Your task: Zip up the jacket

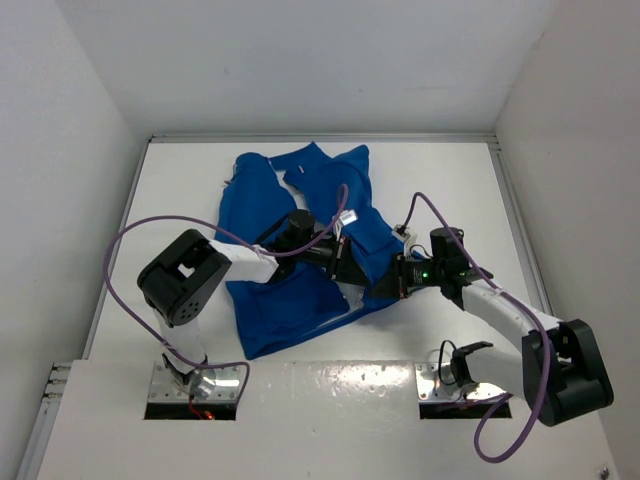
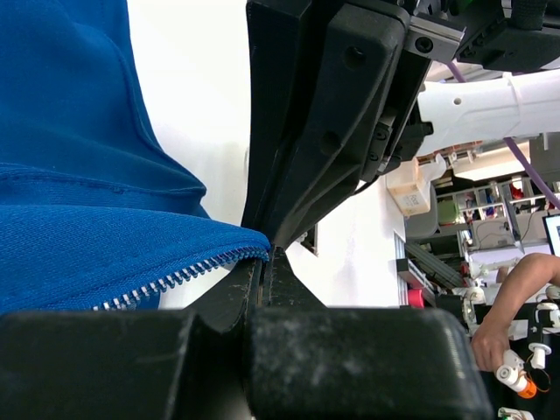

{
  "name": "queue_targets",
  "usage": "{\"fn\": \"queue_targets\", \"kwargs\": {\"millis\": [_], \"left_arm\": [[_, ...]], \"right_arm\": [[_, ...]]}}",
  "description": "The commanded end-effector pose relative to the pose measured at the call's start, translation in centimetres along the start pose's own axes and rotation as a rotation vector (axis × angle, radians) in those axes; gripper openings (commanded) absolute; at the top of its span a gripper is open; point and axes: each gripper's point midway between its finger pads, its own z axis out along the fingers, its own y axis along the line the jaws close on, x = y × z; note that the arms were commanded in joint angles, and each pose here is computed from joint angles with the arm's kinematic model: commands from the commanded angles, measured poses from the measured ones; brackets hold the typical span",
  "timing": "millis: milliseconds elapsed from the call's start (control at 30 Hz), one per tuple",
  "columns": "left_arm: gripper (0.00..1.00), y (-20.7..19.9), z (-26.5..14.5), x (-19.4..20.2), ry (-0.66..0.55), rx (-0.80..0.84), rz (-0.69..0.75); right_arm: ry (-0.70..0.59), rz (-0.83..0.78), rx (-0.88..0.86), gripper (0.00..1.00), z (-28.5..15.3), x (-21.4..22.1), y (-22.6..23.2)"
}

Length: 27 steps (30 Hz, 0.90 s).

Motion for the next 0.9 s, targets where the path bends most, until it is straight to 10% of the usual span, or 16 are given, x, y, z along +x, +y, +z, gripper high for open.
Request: {"fn": "queue_targets", "kwargs": {"millis": [0, 100, 333, 867], "left_arm": [[0.0, -1.8, 0.7, -0.4, 0.004, 0.065, 0.071], [0.0, -1.8, 0.7, -0.4, 0.004, 0.065, 0.071], [0.0, -1.9, 0.5, -0.3, 0.004, 0.065, 0.071], [0.0, -2.9, 0.7, -0.3, 0.0, 0.098, 0.045]], "right_arm": [[-0.022, -0.063, 0.005, 0.06, 0.0, -1.2, 0.0], [0.01, -0.037, 0.059, 0.34, -0.3, -0.4, -0.6], [-0.009, -0.024, 0.177, 0.62, -1.6, -0.5, -1.8], [-0.055, -0.019, 0.11, 0.69, -0.5, -1.4, -1.6]]}}
